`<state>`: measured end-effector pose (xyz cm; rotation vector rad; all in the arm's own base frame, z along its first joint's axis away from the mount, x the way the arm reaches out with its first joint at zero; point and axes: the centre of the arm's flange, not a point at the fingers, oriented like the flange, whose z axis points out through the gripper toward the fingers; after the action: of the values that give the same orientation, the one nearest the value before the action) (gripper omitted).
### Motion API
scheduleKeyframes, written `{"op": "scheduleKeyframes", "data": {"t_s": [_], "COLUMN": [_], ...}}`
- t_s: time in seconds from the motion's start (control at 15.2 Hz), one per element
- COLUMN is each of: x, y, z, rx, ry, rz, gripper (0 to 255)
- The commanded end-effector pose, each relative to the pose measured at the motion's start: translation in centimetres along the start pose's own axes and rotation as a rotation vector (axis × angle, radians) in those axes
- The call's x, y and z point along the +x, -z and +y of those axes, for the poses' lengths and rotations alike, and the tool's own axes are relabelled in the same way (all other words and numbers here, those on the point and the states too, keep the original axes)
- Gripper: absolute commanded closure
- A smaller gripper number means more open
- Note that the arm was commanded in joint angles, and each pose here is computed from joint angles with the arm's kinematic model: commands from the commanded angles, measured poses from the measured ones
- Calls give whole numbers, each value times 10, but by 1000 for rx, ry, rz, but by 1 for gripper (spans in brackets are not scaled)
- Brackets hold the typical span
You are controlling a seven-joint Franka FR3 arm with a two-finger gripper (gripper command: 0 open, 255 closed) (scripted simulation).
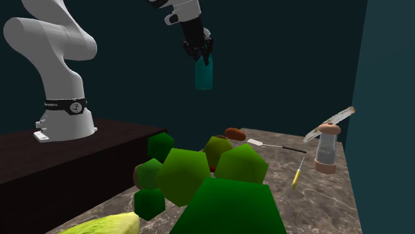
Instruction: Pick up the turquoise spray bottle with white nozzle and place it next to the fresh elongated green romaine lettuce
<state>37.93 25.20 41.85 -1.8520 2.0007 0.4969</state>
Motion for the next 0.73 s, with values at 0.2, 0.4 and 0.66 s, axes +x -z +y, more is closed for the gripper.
{"op": "scheduleKeyframes", "data": {"t_s": [0.2,0.4,0.66], "x": [31,65,111], "y": [27,47,73], "z": [0,1,1], "rx": [0,0,0], "ry": [0,0,0], "rz": [0,0,0], "gripper": [255,255,255]}}
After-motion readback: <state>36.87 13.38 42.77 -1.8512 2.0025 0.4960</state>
